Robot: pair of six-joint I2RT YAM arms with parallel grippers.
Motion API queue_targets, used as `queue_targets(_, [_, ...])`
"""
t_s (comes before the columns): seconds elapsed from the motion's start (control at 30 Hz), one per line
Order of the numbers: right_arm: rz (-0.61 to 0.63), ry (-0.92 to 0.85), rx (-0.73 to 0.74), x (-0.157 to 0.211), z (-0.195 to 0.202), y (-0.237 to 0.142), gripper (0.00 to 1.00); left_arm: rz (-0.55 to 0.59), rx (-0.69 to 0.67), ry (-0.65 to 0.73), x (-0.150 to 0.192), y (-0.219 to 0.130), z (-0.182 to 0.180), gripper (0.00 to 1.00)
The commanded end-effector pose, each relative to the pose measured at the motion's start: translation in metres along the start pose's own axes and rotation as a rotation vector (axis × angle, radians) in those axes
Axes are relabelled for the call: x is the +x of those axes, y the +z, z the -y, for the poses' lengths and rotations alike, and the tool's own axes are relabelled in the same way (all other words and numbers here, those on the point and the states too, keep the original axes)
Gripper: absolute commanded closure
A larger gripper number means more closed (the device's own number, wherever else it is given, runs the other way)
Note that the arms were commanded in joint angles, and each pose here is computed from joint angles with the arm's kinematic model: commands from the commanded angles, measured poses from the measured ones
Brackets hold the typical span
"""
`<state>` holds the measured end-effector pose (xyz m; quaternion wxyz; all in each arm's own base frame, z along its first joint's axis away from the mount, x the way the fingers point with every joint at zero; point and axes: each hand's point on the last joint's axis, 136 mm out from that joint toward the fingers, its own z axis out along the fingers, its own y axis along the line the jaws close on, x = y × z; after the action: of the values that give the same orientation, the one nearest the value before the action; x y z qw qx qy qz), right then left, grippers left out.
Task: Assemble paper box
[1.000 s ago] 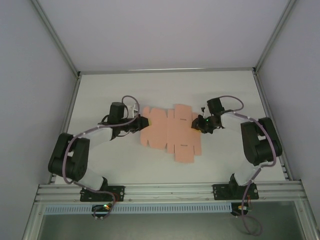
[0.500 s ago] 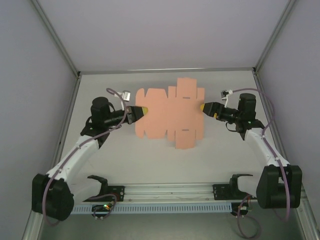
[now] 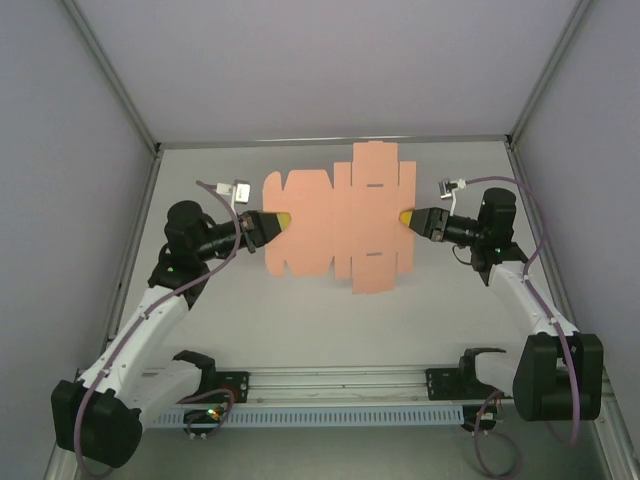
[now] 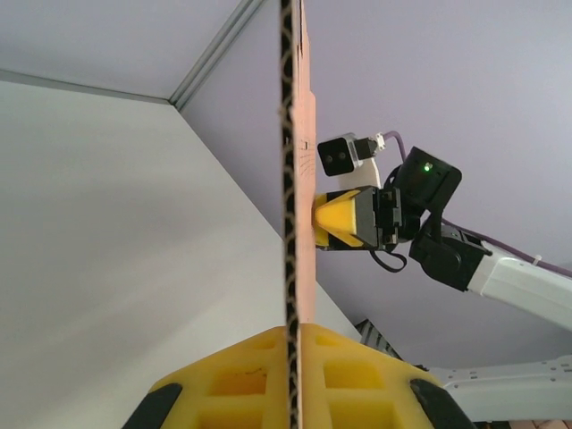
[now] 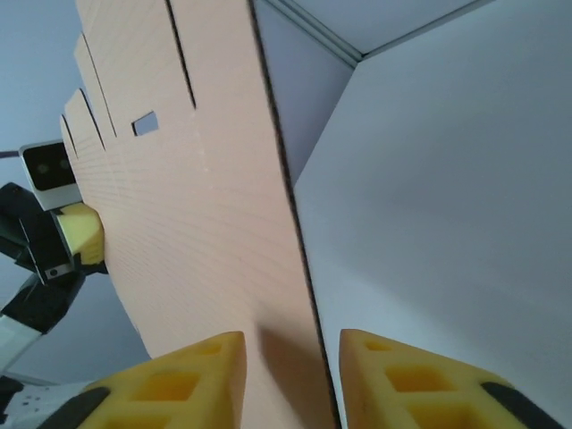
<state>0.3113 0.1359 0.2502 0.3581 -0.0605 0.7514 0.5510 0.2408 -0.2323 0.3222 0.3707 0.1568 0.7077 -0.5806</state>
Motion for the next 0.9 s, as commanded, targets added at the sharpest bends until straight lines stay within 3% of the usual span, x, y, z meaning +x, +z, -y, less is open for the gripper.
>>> queue_targets(0.0, [-0.040,-0.032,-0.045,0.013,-0.017,-0.001,0.76,0.043,-0.019,0.025,-0.008,-0.002,0.001,1.00])
queue_targets(0.13, [-0.049,-0.033,0.012,0.024,-0.010,-0.005,0.77,0.062,-0.046,0.024,-0.010,-0.002,-0.005,1.00])
queue_targets(0.33, [-0.063,-0.062,-0.019,0.035,-0.017,-0.004,0.77,0.085,-0.065,0.010,-0.014,-0.004,-0.011,1.00])
queue_targets(0.4, [-0.071,-0.076,-0.023,0.038,-0.020,-0.003,0.84,0.089,-0.063,0.011,-0.014,-0.004,-0.011,1.00])
queue_targets(0.47, [-0.075,-0.091,-0.011,0.039,-0.022,-0.002,0.84,0.096,-0.065,0.015,-0.015,-0.005,-0.012,1.00])
queue_targets(0.53, [-0.077,-0.106,0.020,0.041,-0.021,-0.004,0.80,0.103,-0.083,0.010,-0.015,-0.006,-0.016,1.00])
queue_targets(0.87, [-0.074,-0.082,0.187,0.046,0.006,-0.009,0.82,0.110,-0.146,-0.019,-0.011,-0.010,-0.036,1.00])
